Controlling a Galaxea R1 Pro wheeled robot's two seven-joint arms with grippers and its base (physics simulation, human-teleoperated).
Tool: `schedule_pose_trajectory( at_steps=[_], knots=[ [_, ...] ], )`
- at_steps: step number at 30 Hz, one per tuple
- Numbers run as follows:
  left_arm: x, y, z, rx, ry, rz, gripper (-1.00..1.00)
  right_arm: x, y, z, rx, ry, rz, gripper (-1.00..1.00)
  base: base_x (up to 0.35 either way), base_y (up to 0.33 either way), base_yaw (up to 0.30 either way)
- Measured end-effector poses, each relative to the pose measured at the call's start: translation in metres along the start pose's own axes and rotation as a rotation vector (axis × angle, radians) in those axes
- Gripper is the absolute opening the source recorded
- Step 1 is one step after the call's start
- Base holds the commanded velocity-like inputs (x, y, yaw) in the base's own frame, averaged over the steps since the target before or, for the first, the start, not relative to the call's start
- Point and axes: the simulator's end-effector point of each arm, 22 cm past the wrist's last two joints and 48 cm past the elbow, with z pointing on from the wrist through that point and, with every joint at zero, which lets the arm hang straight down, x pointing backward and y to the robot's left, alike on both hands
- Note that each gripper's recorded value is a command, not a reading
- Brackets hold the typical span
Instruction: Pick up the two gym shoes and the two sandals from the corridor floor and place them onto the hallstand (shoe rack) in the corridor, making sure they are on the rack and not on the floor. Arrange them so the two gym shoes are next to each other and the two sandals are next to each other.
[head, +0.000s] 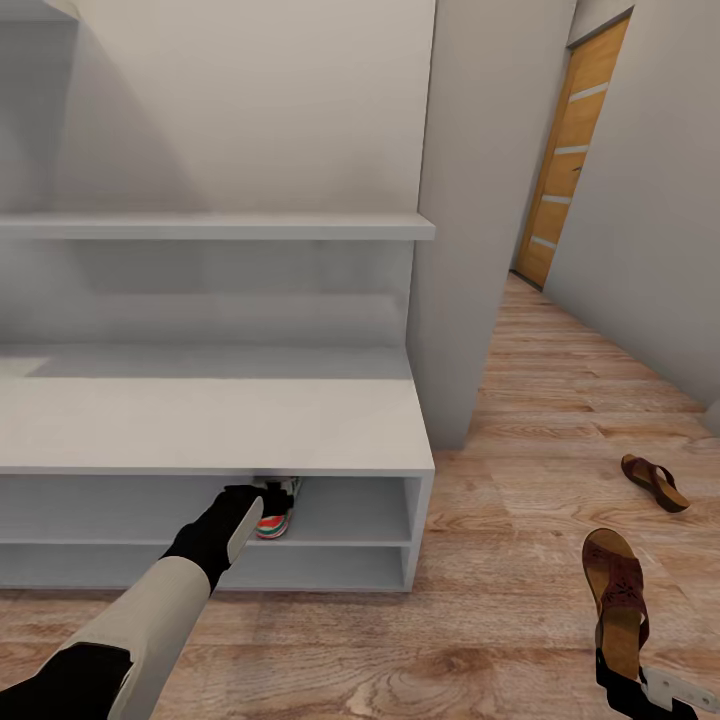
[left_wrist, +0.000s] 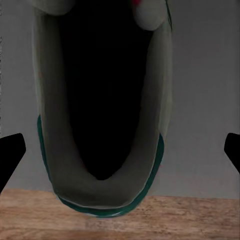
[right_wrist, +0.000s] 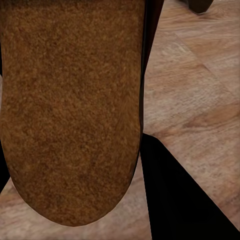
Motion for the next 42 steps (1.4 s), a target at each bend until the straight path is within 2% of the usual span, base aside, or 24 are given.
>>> schedule_pose_trajectory(
  at_steps=[6, 24, 27, 32, 35, 36, 37, 42],
  knots=[
    [0.000, 0.001, 0.000, -0.002, -0.002, -0.001, 1.00, 0.000, 0.000, 0.000, 0.000, 0.001, -0.001, -1.00, -0.148, 0.000, 0.000],
    [0.001, 0.002, 0.001, 0.003, -0.005, -0.003, 1.00, 0.000, 0.000, 0.000, -0.001, 0.001, -0.002, -1.00, -0.329, 0.000, 0.000],
    [0.010, 0.007, 0.004, -0.001, -0.015, -0.009, 1.00, 0.000, 0.000, 0.000, -0.001, 0.001, -0.002, -1.00, -0.337, 0.000, 0.000],
    [0.059, 0.022, 0.014, -0.017, -0.051, -0.026, 1.00, 0.000, 0.000, 0.000, -0.001, 0.001, -0.002, -1.00, -0.337, 0.000, 0.000],
    [0.098, 0.042, 0.017, -0.026, -0.072, -0.030, 1.00, 0.001, 0.000, 0.000, 0.000, 0.002, -0.002, -1.00, -0.235, 0.000, 0.000],
    [0.124, 0.063, 0.014, -0.011, -0.140, -0.022, 1.00, 0.001, 0.000, 0.000, -0.001, 0.002, -0.001, -1.00, -0.075, 0.000, 0.000],
    [0.150, 0.070, 0.013, -0.008, -0.134, -0.017, 1.00, 0.002, 0.001, -0.001, -0.004, 0.003, -0.005, -1.00, -0.060, 0.000, 0.000],
    [0.188, 0.099, -0.003, 0.055, -0.236, 0.020, 1.00, 0.002, 0.001, -0.001, -0.005, 0.005, -0.005, -1.00, -0.024, 0.000, 0.000]
  ],
)
